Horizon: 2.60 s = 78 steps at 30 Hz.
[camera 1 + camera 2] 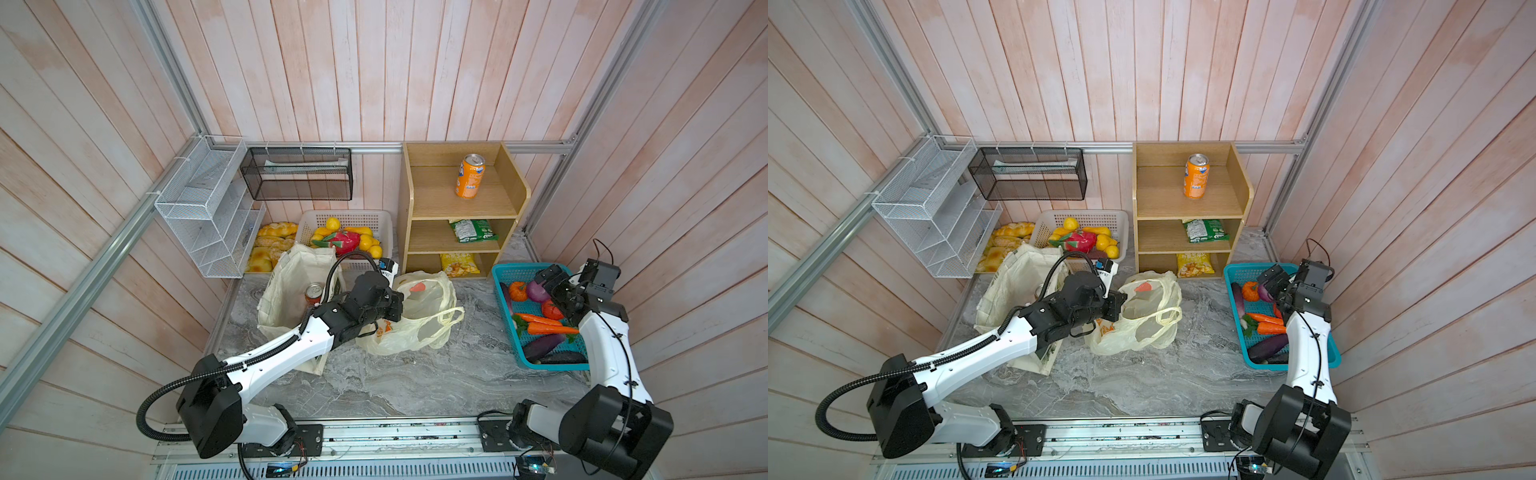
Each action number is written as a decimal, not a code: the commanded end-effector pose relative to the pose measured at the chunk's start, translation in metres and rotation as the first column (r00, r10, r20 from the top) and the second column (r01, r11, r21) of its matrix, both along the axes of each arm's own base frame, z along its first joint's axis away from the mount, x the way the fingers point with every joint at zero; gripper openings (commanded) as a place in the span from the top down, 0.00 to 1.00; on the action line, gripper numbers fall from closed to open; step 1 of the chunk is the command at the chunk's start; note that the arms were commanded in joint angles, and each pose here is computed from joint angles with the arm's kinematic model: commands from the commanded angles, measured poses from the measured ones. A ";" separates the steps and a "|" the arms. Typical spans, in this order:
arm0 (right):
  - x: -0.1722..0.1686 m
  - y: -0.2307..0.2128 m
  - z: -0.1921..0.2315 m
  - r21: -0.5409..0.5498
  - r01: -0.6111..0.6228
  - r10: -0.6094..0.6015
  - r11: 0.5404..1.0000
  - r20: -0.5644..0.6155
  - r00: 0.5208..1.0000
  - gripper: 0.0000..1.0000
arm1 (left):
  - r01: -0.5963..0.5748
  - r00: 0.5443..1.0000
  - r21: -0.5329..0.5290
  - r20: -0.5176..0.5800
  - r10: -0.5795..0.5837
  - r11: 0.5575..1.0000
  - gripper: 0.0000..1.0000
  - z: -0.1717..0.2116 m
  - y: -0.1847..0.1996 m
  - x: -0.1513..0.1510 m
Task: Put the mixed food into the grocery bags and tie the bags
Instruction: 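Release the bag edge with the right gripper and move it over the teal basket, then lower the right gripper into the teal basket and grasp an orange carrot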
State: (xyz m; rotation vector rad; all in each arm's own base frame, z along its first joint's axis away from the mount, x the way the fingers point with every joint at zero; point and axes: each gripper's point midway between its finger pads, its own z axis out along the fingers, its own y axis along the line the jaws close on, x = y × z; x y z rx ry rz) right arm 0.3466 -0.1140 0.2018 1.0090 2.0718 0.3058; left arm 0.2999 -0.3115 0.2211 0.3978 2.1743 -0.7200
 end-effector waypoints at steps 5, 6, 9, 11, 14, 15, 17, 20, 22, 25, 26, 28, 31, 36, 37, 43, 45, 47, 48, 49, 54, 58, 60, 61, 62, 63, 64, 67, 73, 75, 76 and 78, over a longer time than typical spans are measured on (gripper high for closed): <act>-0.014 -0.004 -0.023 0.059 0.104 -0.100 0.993 -0.056 0.993 0.03 | 0.019 1.000 -0.027 -0.005 -0.019 0.999 1.00 -0.004 -0.003 0.003; -0.018 -0.003 -0.029 0.078 0.128 -0.124 0.989 -0.060 0.991 0.04 | 0.022 1.000 -0.032 -0.006 -0.022 0.999 1.00 -0.004 -0.003 0.004; -0.027 -0.005 -0.039 0.105 0.193 -0.184 0.976 -0.089 0.979 0.04 | 0.033 0.999 -0.043 -0.016 -0.034 0.999 1.00 -0.004 -0.003 0.004; -0.036 -0.008 -0.050 0.106 0.246 -0.231 0.964 -0.138 0.963 0.03 | 0.044 0.999 -0.047 -0.024 -0.045 0.998 1.00 -0.005 -0.004 0.003; -0.049 -0.015 -0.067 0.092 0.326 -0.301 0.941 -0.218 0.928 0.02 | 0.052 0.998 -0.043 -0.027 -0.053 0.998 1.00 -0.004 -0.003 0.004; -0.051 -0.017 -0.071 0.088 0.336 -0.309 0.938 -0.231 0.923 0.02 | 0.054 0.998 -0.041 -0.025 -0.055 0.998 1.00 -0.003 -0.003 0.003; -0.053 -0.019 -0.079 0.087 0.350 -0.320 0.933 -0.247 0.915 0.02 | 0.052 0.998 -0.040 -0.025 -0.053 0.998 1.00 -0.002 -0.002 0.004; -0.052 -0.022 -0.086 0.088 0.357 -0.326 0.930 -0.252 0.911 0.02 | 0.051 0.998 -0.047 -0.024 -0.052 0.998 1.00 -0.001 0.000 0.004; -0.053 -0.026 -0.091 0.078 0.361 -0.330 0.929 -0.263 0.907 0.04 | 0.046 0.999 -0.051 -0.026 -0.047 0.998 1.00 -0.001 0.001 0.006; -0.057 -0.034 -0.099 0.065 0.374 -0.345 0.925 -0.270 0.899 0.09 | 0.038 0.999 -0.054 -0.033 -0.040 0.998 1.00 -0.004 0.001 0.008; -0.058 -0.036 -0.102 0.070 0.377 -0.346 0.924 -0.270 0.899 0.11 | 0.036 0.999 -0.057 -0.031 -0.038 0.998 1.00 -0.003 0.001 0.008; -0.058 -0.039 -0.108 0.083 0.380 -0.346 0.921 -0.269 0.899 0.15 | 0.035 0.999 -0.055 -0.036 -0.037 0.998 1.00 -0.006 0.002 0.009; -0.058 -0.039 -0.116 0.109 0.373 -0.333 0.921 -0.274 0.902 0.17 | 0.027 0.999 -0.047 -0.046 -0.029 0.999 1.00 -0.010 0.003 0.011; -0.054 -0.035 -0.131 0.143 0.356 -0.306 0.923 -0.286 0.908 0.19 | 0.008 0.999 -0.045 -0.052 -0.011 0.999 1.00 -0.011 0.007 0.016; -0.052 -0.033 -0.135 0.150 0.352 -0.299 0.924 -0.289 0.909 0.19 | 0.005 0.999 -0.046 -0.053 -0.007 0.999 1.00 -0.010 0.008 0.017; -0.045 -0.026 -0.157 0.210 0.329 -0.251 0.921 -0.326 0.911 0.25 | -0.012 0.998 -0.043 -0.056 0.009 0.999 1.00 -0.009 0.012 0.018; -0.044 -0.025 -0.161 0.220 0.330 -0.249 0.918 -0.328 0.911 0.26 | -0.013 0.998 -0.042 -0.055 0.011 0.999 1.00 -0.008 0.012 0.019; -0.043 -0.024 -0.164 0.229 0.329 -0.246 0.916 -0.325 0.913 0.27 | -0.016 0.998 -0.040 -0.054 0.014 0.999 1.00 -0.007 0.013 0.019; -0.043 -0.023 -0.166 0.232 0.326 -0.243 0.916 -0.324 0.914 0.28 | -0.017 0.998 -0.041 -0.055 0.015 0.999 1.00 -0.007 0.013 0.019; -0.042 -0.023 -0.167 0.235 0.325 -0.242 0.916 -0.323 0.915 0.29 | -0.020 0.998 -0.043 -0.055 0.018 0.999 1.00 -0.006 0.013 0.020; -0.038 -0.020 -0.170 0.253 0.302 -0.217 0.919 -0.314 0.924 0.39 | -0.025 0.998 -0.049 -0.062 0.022 0.998 1.00 -0.007 0.013 0.019; -0.038 -0.014 -0.166 0.274 0.279 -0.199 0.920 -0.288 0.937 0.55 | -0.031 0.997 -0.049 -0.067 0.027 0.998 1.00 -0.008 0.013 0.019; -0.037 -0.011 -0.160 0.283 0.267 -0.195 0.921 -0.258 0.946 0.62 | -0.033 0.997 -0.047 -0.067 0.030 0.998 1.00 -0.009 0.014 0.020; -0.037 -0.010 -0.155 0.285 0.259 -0.192 0.923 -0.242 0.951 0.64 | -0.033 0.997 -0.048 -0.067 0.030 0.998 1.00 -0.009 0.014 0.020; -0.036 -0.009 -0.150 0.288 0.246 -0.185 0.925 -0.224 0.957 0.65 | -0.035 0.997 -0.049 -0.067 0.032 0.998 1.00 -0.009 0.014 0.019; -0.036 -0.007 -0.146 0.291 0.236 -0.179 0.927 -0.210 0.961 0.66 | -0.036 0.997 -0.050 -0.067 0.033 0.998 1.00 -0.008 0.014 0.020; -0.036 -0.006 -0.140 0.291 0.227 -0.176 0.929 -0.192 0.965 0.69 | -0.036 0.997 -0.049 -0.070 0.033 0.998 1.00 -0.009 0.014 0.019; -0.038 -0.004 -0.125 0.287 0.216 -0.180 0.933 -0.147 0.973 0.76 | -0.035 0.997 -0.051 -0.072 0.031 0.998 1.00 -0.009 0.014 0.019; -0.038 -0.002 -0.090 0.275 0.193 -0.188 0.942 -0.043 0.981 0.82 | -0.033 0.997 -0.055 -0.074 0.029 0.998 1.00 -0.008 0.013 0.019; -0.037 0.000 -0.079 0.278 0.182 -0.185 0.943 -0.013 0.983 0.82 | -0.035 0.997 -0.058 -0.076 0.030 0.998 1.00 -0.008 0.014 0.018; -0.036 0.001 -0.072 0.275 0.169 -0.177 0.947 0.005 0.984 0.82 | -0.035 0.997 -0.056 -0.078 0.030 0.998 1.00 -0.009 0.014 0.018; -0.032 0.005 -0.056 0.279 0.129 -0.149 0.952 0.052 0.987 0.82 | -0.032 0.997 -0.059 -0.077 0.027 0.998 1.00 -0.008 0.014 0.017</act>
